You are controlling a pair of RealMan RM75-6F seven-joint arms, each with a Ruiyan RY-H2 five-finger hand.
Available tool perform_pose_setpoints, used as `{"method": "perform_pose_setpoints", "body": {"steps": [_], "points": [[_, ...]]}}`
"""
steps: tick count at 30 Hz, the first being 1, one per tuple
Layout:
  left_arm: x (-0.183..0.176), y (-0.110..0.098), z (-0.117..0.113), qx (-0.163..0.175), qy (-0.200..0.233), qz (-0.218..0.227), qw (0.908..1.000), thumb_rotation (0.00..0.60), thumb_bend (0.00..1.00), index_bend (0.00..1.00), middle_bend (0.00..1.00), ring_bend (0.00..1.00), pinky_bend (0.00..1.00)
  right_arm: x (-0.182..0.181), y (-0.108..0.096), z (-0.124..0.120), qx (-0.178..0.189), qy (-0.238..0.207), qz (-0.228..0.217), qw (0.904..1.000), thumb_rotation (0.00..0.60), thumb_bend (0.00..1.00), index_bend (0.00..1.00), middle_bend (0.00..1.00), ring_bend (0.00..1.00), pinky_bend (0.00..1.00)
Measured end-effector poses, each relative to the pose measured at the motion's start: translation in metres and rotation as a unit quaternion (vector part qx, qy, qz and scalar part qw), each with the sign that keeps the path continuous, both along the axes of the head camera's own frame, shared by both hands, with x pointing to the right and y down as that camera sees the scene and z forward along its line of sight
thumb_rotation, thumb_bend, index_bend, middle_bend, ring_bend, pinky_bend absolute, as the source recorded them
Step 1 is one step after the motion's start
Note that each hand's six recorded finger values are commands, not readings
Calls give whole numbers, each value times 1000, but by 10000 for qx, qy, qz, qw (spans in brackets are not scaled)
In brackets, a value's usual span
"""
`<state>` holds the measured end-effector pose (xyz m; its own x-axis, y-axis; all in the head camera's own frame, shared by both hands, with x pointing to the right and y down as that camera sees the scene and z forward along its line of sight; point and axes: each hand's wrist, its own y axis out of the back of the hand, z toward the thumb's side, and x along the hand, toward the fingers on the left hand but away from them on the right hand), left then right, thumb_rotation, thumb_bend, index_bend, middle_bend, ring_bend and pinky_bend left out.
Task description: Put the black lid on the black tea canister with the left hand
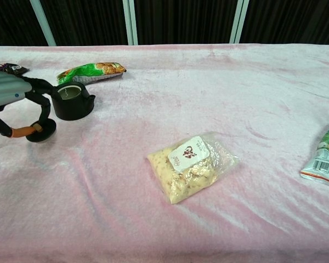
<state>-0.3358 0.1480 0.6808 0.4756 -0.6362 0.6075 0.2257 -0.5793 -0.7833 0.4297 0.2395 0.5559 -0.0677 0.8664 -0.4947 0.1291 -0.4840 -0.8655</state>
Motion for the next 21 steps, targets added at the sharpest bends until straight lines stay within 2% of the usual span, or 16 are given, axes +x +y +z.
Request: {"method": "perform_pose_setpoints", "body": {"steps": [6,11,15,21], "points": [[-3,-17,-27,185,232,-209,9993,600,441,557,179,55,128,0,0,0,1,12,-2,10000,600,179,0,25,136,192],[6,-45,-42,338,444,-422,9975,600,443,558,179,55,128,0,0,0,-3,24,9,10000,600,178,0,25,136,192],[13,-69,-44,373,473,-604,9964,600,443,558,179,54,128,1,0,0,6,38,11,10000,600,178,0,25,136,192],[17,-99,-31,305,226,-864,9955,600,443,558,179,54,128,1,0,0,1,47,11,10000,600,178,0,25,136,192]]}}
